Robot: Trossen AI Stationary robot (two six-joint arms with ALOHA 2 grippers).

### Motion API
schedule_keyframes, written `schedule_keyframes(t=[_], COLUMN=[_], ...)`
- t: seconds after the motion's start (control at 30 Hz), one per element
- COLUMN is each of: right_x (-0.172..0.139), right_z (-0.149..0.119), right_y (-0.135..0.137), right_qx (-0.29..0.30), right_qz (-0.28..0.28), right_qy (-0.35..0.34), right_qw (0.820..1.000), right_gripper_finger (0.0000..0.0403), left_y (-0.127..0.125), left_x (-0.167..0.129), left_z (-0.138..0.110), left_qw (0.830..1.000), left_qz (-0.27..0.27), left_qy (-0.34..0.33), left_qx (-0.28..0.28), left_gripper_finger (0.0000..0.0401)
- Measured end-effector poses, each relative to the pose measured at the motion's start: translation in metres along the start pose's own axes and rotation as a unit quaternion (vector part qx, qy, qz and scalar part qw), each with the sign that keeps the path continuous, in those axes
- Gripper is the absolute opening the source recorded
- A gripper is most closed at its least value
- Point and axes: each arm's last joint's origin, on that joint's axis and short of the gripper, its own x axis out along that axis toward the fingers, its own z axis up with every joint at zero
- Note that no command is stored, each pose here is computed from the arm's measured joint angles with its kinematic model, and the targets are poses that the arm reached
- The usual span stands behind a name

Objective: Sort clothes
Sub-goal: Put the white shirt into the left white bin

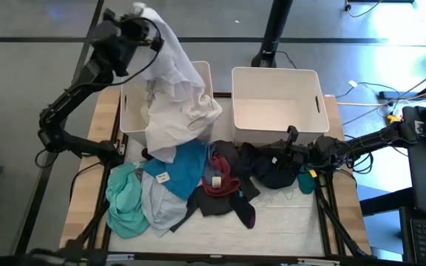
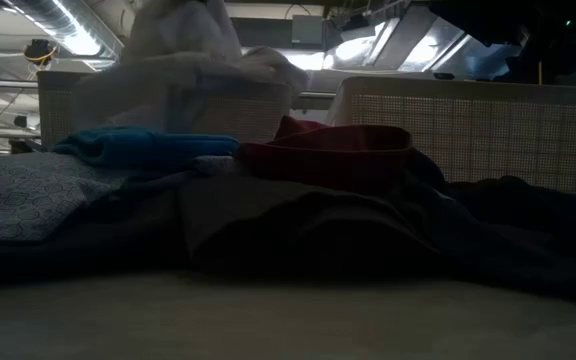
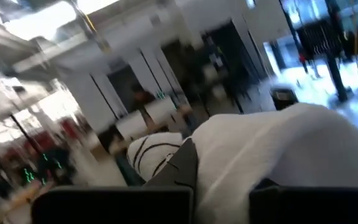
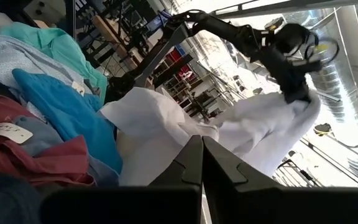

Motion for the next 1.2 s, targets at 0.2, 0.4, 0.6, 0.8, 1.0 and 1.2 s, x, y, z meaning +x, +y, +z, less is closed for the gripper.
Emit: schedule_keyframes(t=[0.2,0.4,0.6,0.8,1.0,1.2], right_x=[0.0,0.0,0.0,0.0,0.0,0.0], right_z=[0.0,0.0,0.0,0.001,0.001,0.001], right_y=[0.0,0.0,0.0,-0.001,-0.002,-0.002], right_qx=[0.0,0.001,0.001,0.003,0.005,0.005], right_qz=[0.0,0.0,0.0,-0.005,-0.01,-0.009], right_qy=[0.0,0.0,0.0,-0.003,-0.007,-0.008], right_qw=[1.0,1.0,1.0,1.0,1.0,1.0], right_gripper_finger=[0.0008,0.0008,0.0008,0.0008,0.0008,0.0008], left_y=[-0.024,-0.05,-0.076,-0.092,-0.096,-0.096], left_x=[0.01,0.008,0.005,0.0,-0.003,-0.006], left_z=[-0.027,-0.065,-0.111,-0.139,-0.147,-0.151], left_qw=[0.997,0.977,0.957,0.936,0.927,0.92], left_qz=[-0.04,-0.135,-0.158,-0.189,-0.2,-0.206], left_qy=[0.071,0.162,0.244,0.29,0.308,0.327], left_qx=[0.012,-0.026,-0.014,-0.057,-0.079,-0.063], left_gripper_finger=[0.0011,0.0012,0.0013,0.0013,0.0021,0.0089])
